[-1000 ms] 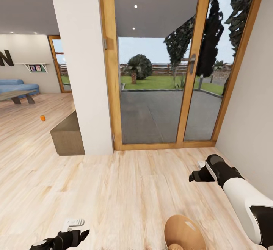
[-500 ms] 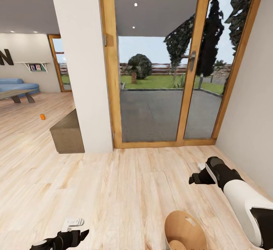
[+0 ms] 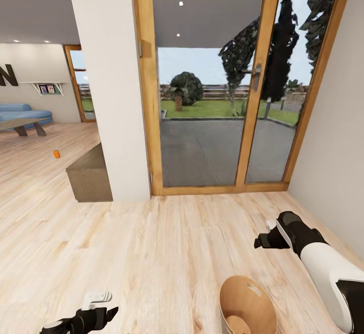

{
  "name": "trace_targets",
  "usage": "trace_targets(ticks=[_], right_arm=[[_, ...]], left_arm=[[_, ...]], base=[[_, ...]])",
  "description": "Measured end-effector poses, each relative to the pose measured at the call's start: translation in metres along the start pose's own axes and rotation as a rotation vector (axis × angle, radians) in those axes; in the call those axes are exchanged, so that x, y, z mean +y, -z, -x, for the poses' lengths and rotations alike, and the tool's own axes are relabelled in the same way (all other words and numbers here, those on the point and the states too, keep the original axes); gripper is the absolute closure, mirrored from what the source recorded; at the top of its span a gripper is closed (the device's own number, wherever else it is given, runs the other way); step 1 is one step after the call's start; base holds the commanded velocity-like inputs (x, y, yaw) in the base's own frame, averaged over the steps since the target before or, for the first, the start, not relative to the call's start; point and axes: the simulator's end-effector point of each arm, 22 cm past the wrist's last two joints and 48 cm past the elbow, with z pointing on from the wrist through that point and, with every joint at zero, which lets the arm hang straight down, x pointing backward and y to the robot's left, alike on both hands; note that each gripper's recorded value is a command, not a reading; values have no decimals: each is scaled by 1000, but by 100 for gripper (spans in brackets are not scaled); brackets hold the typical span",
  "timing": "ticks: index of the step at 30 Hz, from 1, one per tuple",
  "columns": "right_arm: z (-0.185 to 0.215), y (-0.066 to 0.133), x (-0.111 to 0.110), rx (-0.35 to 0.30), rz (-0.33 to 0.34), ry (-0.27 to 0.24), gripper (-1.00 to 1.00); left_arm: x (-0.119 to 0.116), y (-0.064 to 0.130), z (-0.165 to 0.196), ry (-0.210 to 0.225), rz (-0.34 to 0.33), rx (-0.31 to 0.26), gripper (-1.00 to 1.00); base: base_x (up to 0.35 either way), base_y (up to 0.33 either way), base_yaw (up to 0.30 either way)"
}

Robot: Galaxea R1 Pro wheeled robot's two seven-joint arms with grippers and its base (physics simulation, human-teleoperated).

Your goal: Put the three can of soda from the living room inside the tash can in the kitchen.

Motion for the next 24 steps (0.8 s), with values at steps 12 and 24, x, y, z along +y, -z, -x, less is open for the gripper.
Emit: trace_targets(ticks=[12,24], right_arm=[[-16,-23,-2,2,-5,4,-100],[-44,-53,-6,40,-13,4,-100]], left_arm=[[5,-16,-22,-1,-1,0,-100],[9,-30,-44,3,1,19,-100]], base=[[0,0,0],[0,0,0]])
